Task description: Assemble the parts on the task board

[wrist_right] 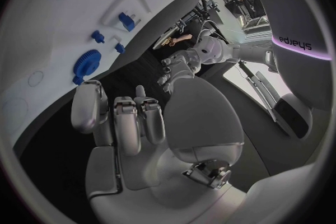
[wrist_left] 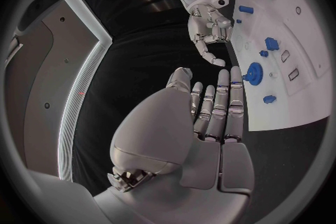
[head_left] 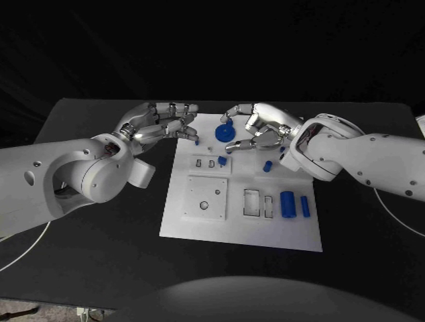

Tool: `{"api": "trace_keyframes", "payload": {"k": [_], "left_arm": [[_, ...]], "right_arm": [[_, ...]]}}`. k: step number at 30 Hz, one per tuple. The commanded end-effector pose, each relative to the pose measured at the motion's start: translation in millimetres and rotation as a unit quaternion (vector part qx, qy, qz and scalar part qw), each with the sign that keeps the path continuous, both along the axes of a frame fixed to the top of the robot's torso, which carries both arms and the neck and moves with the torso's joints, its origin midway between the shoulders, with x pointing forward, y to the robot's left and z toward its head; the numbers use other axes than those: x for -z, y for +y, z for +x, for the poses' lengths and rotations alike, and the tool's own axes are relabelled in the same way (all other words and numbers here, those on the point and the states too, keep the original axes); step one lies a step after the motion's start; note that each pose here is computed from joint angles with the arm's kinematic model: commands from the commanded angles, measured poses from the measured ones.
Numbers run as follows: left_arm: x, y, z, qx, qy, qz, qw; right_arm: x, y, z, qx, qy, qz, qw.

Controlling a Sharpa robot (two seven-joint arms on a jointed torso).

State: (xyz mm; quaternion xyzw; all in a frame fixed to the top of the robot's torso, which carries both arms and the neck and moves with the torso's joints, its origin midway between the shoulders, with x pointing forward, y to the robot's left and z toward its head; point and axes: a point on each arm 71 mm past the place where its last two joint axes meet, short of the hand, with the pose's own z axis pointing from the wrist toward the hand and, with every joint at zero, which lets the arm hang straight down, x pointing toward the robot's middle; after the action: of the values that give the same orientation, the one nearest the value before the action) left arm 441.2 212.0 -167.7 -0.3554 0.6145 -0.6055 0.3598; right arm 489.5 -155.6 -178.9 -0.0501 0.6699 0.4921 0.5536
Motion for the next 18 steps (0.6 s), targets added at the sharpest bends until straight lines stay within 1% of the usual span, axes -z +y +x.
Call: {"api": "trace_keyframes", "payload": {"k": [1, 4, 8, 11, 15, 18], "left_arm": [[-1.8, 0.1, -0.2, 0.000, -0.011, 0.000, 1.000], [-2.1, 1.5, 0.1, -0.003, -0.016, 0.003, 1.000], [-2.5, 2.2, 0.3, -0.005, -0.020, 0.005, 1.000], [-2.9, 1.7, 0.6, -0.008, -0.027, 0.011, 1.000], [-4.1, 2.2, 1.9, -0.028, -0.055, 0.043, 0.997], [-5.4, 3.6, 2.3, -0.050, -0.081, 0.080, 0.992]], "right_arm": [[-18.5, -7, -2.0, -0.009, -0.033, 0.090, 0.995], [-29.5, -14, -0.5, -0.004, -0.035, 0.116, 0.993], [-45.0, -26, 2.5, 0.006, -0.034, 0.134, 0.990], [-55.7, -37, 2.8, 0.018, -0.026, 0.146, 0.989], [-65.2, -52, -0.9, 0.033, -0.014, 0.156, 0.987], [-68.2, -64, -6.0, 0.045, 0.000, 0.155, 0.987]]}}
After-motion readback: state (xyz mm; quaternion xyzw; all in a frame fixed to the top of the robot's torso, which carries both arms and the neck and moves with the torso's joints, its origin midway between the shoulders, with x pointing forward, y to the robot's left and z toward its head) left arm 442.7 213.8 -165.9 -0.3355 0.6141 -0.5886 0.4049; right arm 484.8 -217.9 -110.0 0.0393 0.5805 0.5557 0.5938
